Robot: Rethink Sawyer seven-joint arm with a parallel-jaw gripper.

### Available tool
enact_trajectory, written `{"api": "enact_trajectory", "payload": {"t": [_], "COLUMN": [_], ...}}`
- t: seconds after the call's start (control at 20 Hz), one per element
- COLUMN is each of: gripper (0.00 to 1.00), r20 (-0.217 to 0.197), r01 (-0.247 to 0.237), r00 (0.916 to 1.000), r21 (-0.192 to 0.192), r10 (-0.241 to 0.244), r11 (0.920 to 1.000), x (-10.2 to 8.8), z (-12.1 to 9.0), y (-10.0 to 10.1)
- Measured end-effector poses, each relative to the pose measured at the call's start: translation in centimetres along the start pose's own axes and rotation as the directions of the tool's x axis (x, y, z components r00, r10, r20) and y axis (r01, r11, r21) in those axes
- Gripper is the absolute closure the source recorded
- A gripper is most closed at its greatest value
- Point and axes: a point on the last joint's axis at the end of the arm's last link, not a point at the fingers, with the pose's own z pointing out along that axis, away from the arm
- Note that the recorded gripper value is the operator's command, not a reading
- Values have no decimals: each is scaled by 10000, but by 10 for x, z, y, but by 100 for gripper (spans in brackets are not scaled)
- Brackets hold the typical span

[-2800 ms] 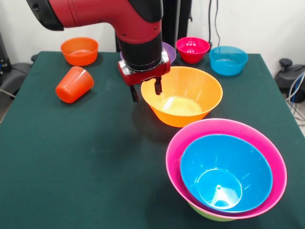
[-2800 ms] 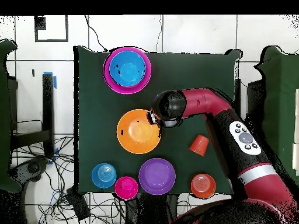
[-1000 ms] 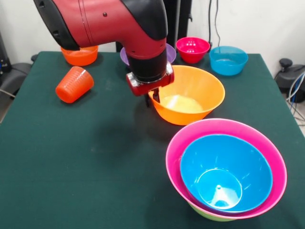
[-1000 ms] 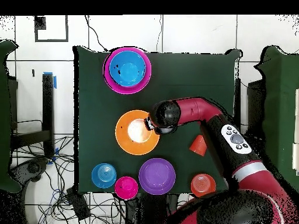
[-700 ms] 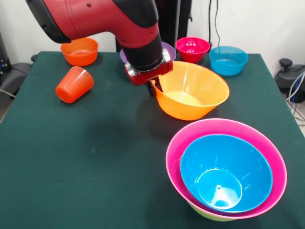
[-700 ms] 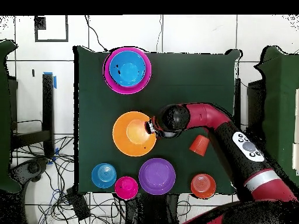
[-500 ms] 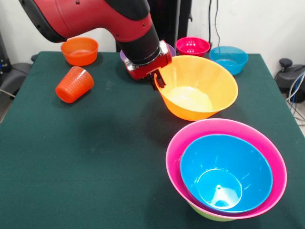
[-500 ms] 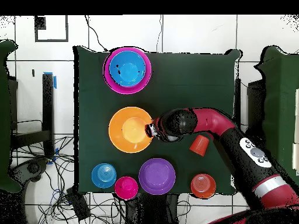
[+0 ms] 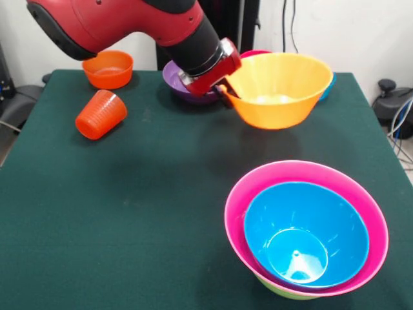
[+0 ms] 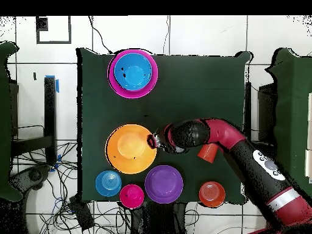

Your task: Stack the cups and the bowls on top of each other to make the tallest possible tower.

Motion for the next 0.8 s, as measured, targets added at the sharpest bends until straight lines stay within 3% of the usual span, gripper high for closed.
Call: {"api": "enact_trajectory", "payload": {"t": [0.15, 0.3, 0.5, 0.65, 0.7, 0.8], "gripper": [100, 100, 100, 100, 100, 100], "r20": [262, 531, 1772, 2381, 2700, 3031], "r01": [375, 673, 1371, 1639, 1790, 1945], "r00": [9990, 9965, 9772, 9623, 9528, 9419], "r21": [-452, -645, -1075, -1227, -1306, -1396], "r10": [-363, -639, -1167, -1313, -1387, -1451], "r11": [9983, 9956, 9847, 9788, 9751, 9709], "x": [-4, -7, -14, -19, -22, -27], "z": [0, -3, -21, -32, -38, -44], "y": [18, 31, 58, 68, 73, 78]}}
